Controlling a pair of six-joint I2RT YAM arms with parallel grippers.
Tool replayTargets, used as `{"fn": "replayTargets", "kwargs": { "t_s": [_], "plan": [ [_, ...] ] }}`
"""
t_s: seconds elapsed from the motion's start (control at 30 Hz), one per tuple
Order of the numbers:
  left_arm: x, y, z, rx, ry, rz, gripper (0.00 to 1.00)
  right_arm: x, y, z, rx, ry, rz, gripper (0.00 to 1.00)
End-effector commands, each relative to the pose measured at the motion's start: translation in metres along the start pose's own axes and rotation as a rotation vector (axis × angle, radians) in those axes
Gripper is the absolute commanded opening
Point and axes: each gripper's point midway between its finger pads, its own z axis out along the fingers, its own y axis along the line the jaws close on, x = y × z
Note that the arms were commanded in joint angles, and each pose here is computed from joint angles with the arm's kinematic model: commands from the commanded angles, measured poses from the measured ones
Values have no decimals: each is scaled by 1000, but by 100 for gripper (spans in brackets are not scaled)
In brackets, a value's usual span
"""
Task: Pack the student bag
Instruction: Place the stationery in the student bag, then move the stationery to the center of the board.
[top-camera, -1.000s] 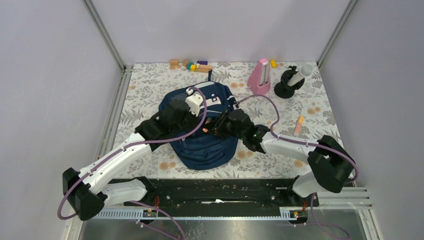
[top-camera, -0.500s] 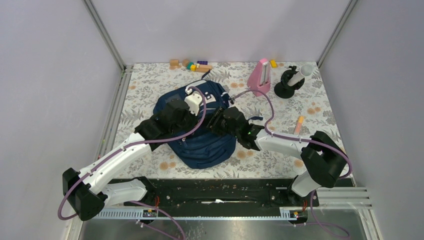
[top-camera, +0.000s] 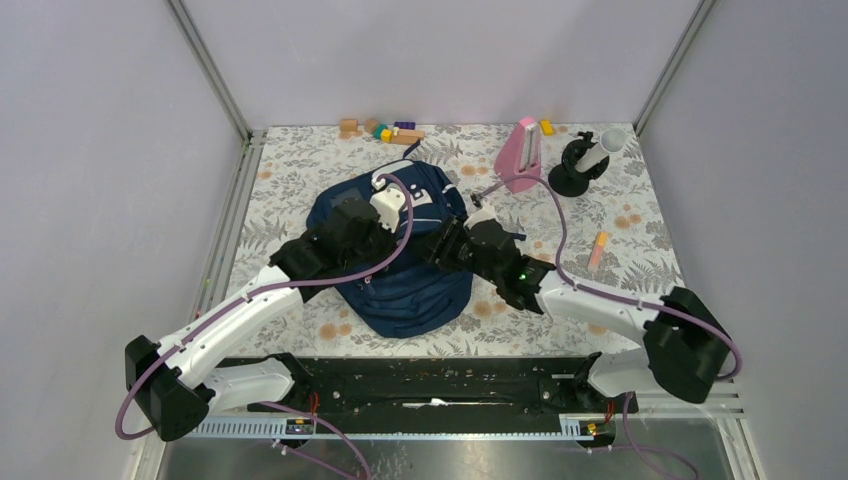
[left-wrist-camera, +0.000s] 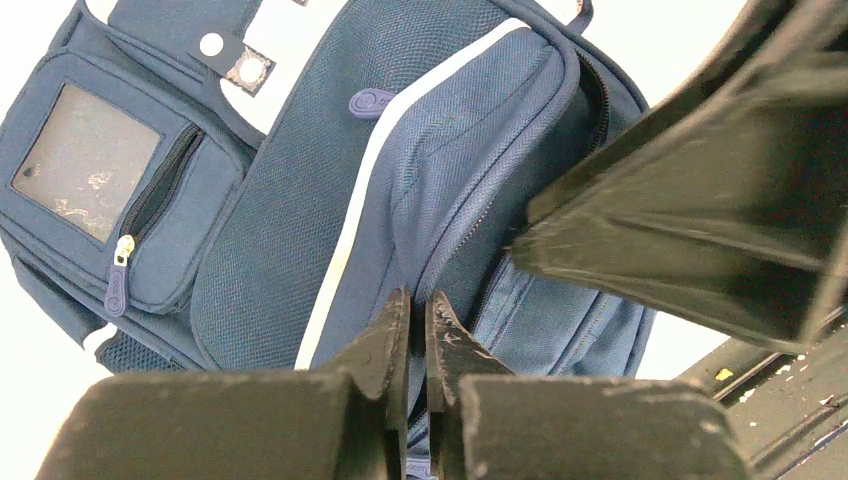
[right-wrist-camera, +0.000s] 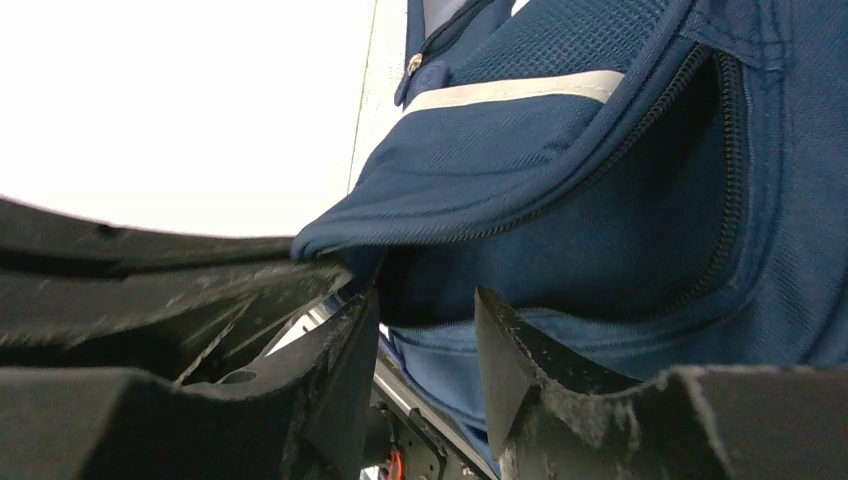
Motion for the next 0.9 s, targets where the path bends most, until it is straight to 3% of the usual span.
{"fn": "replayTargets", "kwargs": {
  "t_s": [0.0,0.3,0.5,0.6,0.87],
  "plan": [
    [-37,-5,-10,17,-121,-27,0,-4,0,-29,-20,-7,-123,47],
    [-35,-3,-8,6,-114,-26,0,-27,-72,-85,198,-29,-340,57],
    [-32,-5,-4,13,-97,-21,0,-76,-130,-123,356,-68,-335,61],
    [-32,-4,-4,10,-98,-22,0,-95,-158,-138,445,-78,-338,70],
    [-30,-6,-1,20,-89,-17,0,-128,-227,-155,583,-63,-161,69]
  ]
}}
